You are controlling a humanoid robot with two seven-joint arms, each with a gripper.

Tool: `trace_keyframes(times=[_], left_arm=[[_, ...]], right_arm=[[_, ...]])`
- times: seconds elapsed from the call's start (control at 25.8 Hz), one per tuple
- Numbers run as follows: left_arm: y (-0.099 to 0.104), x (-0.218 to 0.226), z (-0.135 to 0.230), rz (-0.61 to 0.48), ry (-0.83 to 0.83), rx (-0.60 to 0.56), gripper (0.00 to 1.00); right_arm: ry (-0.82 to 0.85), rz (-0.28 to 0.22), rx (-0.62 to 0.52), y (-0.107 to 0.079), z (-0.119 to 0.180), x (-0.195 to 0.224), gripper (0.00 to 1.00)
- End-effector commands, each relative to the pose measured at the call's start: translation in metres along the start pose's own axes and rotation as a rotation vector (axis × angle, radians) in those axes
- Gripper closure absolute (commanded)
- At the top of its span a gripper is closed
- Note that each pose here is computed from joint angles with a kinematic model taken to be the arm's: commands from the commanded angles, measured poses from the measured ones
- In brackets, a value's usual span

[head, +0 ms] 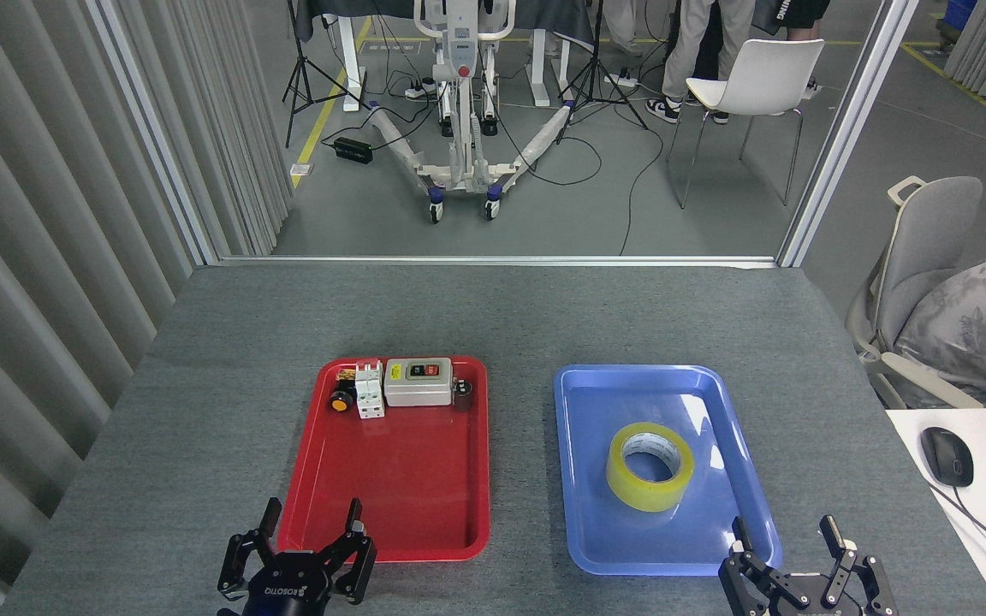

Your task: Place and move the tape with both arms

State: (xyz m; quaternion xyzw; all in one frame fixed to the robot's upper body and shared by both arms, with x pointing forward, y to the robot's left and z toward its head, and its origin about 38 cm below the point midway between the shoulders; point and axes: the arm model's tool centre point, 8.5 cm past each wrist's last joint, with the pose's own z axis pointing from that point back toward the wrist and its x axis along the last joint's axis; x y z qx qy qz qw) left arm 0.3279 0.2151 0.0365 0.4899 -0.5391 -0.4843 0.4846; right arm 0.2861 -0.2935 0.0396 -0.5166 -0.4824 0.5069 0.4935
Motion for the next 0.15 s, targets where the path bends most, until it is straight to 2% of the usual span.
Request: trace_keyframes(times=[0.0,0.12], left_arm=[[0.0006,-0.0005,-0.0005,-0.001,0.001,0.003,0.0],[0.0006,-0.0005,-0.0005,-0.001,0.001,0.003,0.0]], right_arm=[[0.001,-0.001,0.002,0.0005,0.0003,0.0002,0.0],[-0.001,-0.002,0.002,0.0006,0.0004,0.0007,0.0]])
